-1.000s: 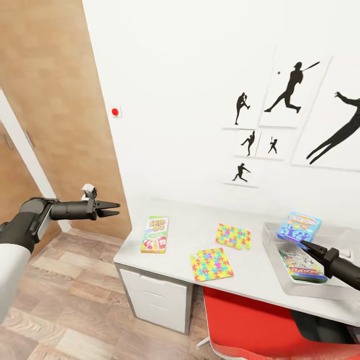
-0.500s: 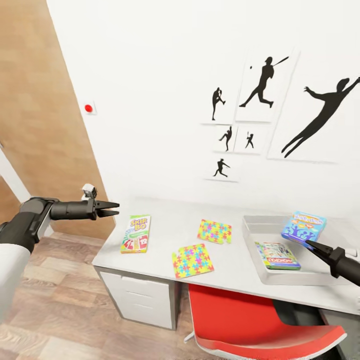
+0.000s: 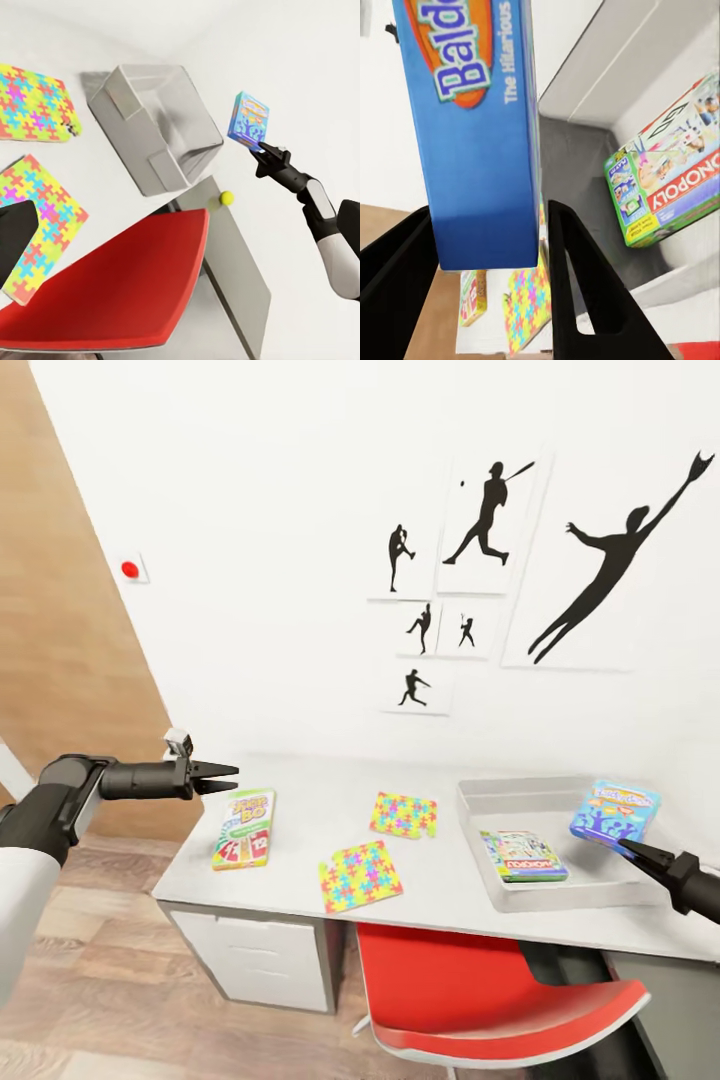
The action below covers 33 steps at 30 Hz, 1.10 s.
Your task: Put all the toys in the child's room - the three board games (two on the bed and one on the table), the two jigsaw puzzles on the table, and the tennis ball on the table - inside the toy box on the table in the child's room.
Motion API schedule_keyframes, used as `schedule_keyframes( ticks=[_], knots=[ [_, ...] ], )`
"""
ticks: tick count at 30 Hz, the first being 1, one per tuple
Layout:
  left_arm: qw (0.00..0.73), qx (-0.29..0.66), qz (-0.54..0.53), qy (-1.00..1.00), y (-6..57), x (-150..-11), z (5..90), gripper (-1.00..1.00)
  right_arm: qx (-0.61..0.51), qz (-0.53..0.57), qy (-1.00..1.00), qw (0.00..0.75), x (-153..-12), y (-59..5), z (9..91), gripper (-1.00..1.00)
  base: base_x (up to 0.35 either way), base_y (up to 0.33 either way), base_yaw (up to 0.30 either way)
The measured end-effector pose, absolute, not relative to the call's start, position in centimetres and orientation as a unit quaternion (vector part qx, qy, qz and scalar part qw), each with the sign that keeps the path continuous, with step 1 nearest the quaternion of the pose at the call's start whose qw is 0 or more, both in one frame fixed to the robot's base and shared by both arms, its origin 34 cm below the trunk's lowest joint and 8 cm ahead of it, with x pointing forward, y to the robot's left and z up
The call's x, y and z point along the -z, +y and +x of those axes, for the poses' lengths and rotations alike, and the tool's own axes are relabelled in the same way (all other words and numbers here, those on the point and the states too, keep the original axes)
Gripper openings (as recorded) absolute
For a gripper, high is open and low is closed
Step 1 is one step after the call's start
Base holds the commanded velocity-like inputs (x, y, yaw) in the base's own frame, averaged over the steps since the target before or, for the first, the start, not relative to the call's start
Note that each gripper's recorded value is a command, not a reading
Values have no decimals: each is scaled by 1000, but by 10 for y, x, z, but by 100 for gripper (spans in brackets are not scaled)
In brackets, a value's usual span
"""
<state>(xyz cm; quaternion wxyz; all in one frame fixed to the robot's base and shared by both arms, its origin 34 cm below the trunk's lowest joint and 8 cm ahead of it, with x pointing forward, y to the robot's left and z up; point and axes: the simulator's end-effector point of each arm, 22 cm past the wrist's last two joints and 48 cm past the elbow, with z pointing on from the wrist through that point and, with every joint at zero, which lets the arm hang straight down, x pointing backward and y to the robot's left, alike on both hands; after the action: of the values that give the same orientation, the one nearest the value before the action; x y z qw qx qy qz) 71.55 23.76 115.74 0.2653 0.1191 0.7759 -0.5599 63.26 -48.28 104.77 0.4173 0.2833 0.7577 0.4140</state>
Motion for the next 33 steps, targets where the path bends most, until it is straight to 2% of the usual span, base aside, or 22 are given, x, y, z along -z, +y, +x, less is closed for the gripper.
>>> schedule_keyframes(
  ticks=[13, 33],
  knots=[
    [260, 560, 116, 778, 237, -1148, 718, 100, -405, 283, 765, 414, -1042, -486, 634, -100, 18, -89, -163],
    [251, 562, 109, 781, 237, -1133, 722, 100, -395, 268, 771, 421, -1051, -489, 641, -100, 72, 39, -148]
  ],
)
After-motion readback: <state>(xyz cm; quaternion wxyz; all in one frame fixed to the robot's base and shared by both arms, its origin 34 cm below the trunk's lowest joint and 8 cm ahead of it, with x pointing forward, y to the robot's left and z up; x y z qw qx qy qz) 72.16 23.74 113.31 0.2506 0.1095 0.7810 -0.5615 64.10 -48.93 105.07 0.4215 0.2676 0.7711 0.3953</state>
